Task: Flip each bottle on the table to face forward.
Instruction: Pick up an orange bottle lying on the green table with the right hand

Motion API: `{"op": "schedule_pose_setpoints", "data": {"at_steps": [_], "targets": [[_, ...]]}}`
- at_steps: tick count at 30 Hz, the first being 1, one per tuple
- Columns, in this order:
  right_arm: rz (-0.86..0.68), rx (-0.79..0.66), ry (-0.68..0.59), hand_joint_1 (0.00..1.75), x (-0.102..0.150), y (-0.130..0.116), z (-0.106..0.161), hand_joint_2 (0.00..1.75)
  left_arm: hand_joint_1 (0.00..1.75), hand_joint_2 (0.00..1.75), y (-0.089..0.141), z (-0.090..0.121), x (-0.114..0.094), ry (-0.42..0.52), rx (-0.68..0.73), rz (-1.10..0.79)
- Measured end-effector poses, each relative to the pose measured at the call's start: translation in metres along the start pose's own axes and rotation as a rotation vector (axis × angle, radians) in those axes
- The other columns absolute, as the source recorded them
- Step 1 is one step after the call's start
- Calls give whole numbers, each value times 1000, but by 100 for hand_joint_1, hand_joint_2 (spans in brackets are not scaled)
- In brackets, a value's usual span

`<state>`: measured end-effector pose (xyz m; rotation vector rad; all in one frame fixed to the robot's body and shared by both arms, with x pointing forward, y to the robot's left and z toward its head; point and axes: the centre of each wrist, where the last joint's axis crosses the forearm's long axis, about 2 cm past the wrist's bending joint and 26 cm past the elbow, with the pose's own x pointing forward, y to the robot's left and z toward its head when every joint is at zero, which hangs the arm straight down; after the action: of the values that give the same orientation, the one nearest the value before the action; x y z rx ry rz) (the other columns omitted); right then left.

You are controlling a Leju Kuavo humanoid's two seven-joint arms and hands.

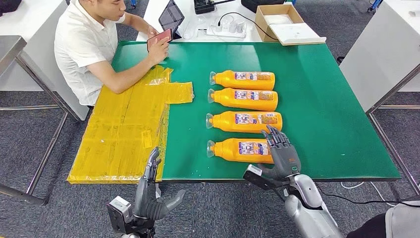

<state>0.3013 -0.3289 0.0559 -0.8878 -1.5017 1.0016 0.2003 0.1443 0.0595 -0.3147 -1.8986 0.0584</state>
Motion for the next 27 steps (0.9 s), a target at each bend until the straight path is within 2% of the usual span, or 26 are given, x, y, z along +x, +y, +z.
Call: {"op": "schedule_pose_setpoints", "data": {"at_steps": [5, 9, 15, 23, 27], "targets": [[-8, 16, 10, 0, -2, 0, -3, 175, 0, 175, 0, -1, 0, -2, -4, 1], [-36, 152, 75, 0, -11, 1, -18, 175, 0, 175, 0, -4, 1, -8, -30, 19], [-12, 242, 116, 2, -17, -6, -35, 175, 0, 175, 0, -8, 2, -15, -46, 28], [-17, 390, 154, 173, -25, -18, -55, 175, 0, 175, 1, -14, 2, -27, -71, 33], [-23, 413, 156, 175, -27, -20, -59, 175, 0, 175, 1, -16, 2, -29, -78, 33]]}}
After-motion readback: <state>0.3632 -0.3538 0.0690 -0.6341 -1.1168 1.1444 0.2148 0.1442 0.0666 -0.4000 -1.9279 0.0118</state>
